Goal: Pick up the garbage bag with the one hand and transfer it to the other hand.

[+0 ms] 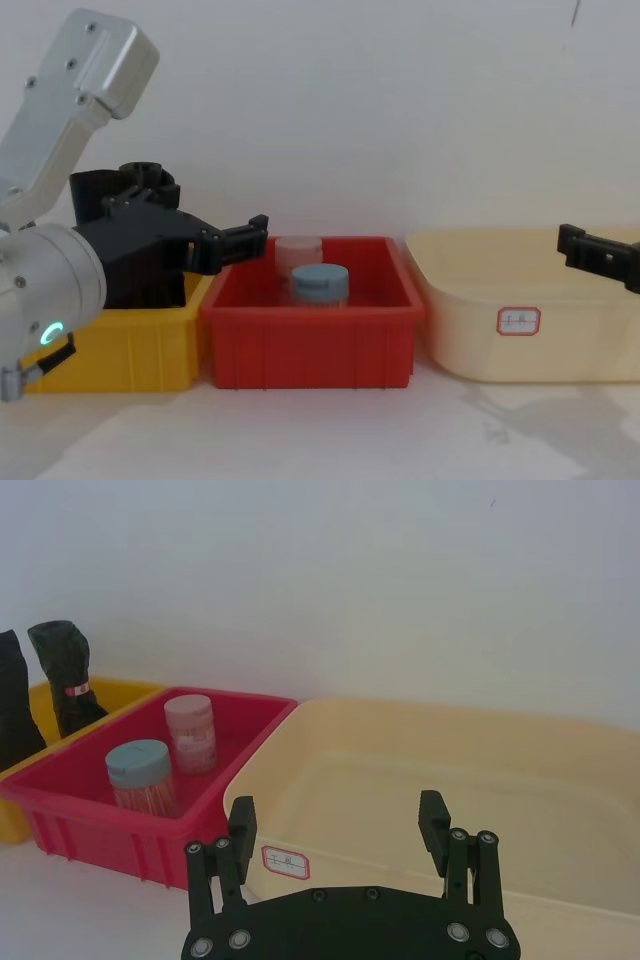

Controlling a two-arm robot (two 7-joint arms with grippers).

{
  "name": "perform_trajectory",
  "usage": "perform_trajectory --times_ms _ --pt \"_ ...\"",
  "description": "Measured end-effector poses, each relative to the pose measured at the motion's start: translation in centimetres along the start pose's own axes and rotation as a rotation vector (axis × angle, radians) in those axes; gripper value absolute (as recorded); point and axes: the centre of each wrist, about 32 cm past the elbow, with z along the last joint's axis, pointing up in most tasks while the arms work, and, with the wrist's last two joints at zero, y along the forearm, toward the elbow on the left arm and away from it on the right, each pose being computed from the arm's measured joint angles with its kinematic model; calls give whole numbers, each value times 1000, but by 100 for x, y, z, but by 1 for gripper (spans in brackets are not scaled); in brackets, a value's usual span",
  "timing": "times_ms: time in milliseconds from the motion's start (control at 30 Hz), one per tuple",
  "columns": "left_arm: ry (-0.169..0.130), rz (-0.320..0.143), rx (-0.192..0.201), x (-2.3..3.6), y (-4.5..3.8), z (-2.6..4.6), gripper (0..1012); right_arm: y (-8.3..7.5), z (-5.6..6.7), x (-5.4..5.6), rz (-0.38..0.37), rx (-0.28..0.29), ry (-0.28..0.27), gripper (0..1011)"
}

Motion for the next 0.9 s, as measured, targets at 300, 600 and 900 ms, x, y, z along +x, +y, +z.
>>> perform_trajectory --times_ms 300,600,900 --pt "0 0 0 0 0 0 1001 0 0 0 0 0 0 1000" --pt "0 0 0 0 0 0 1001 0 0 0 0 0 0 1000" --pt "0 0 0 0 0 0 1001 0 0 0 0 0 0 1000"
